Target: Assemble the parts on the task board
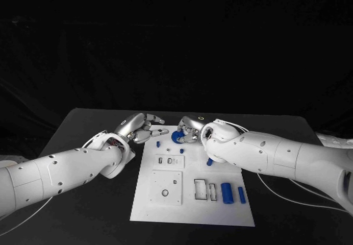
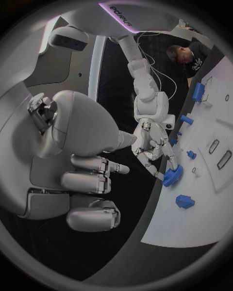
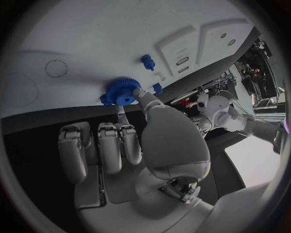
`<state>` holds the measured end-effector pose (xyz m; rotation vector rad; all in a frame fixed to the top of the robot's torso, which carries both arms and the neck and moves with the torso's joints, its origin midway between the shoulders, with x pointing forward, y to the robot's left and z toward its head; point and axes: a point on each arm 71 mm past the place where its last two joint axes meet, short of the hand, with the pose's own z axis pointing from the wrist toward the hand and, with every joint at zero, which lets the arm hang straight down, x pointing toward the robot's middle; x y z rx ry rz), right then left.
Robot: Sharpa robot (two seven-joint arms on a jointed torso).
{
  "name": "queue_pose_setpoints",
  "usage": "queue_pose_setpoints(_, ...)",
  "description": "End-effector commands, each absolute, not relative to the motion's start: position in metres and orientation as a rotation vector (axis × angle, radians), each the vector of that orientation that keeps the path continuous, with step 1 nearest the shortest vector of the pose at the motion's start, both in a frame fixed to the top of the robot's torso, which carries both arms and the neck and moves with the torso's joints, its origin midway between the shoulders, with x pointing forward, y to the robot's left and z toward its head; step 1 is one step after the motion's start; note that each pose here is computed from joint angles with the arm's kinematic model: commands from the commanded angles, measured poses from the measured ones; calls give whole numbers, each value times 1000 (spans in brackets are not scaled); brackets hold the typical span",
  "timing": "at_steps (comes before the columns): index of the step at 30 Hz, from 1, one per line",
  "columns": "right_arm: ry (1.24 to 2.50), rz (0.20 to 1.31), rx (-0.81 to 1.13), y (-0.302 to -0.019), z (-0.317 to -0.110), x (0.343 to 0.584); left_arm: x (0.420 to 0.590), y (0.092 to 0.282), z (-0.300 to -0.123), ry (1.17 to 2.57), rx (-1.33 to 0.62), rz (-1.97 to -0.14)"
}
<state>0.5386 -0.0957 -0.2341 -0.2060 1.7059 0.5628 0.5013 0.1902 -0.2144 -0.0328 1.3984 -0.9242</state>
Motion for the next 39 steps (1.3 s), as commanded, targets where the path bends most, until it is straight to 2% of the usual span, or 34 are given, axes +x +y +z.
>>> queue_pose_setpoints(1,1733,541,-231,-97,-239,538,501,188,-213,1388,-21,-932)
queue_pose_setpoints(15,1729,542,-236,-95,-239,535,501,188,-213,1389,-21,-932)
queue_pose_setpoints(25,1636,600,-188,-105,-233,530,501,188,-213,1390,-21,-932)
queue_pose_setpoints(30,1548,696,-99,-116,-221,524,501,189,-213,1388,-20,-930)
queue_pose_setpoints(34,1498,760,-15,-133,-204,517,502,188,-213,1387,-19,-930)
queue_pose_setpoints(37,1506,787,43,-151,-192,513,503,188,-214,1386,-17,-929)
queue_pose_setpoints(39,1535,803,103,-173,-180,509,504,187,-214,1384,-15,-929)
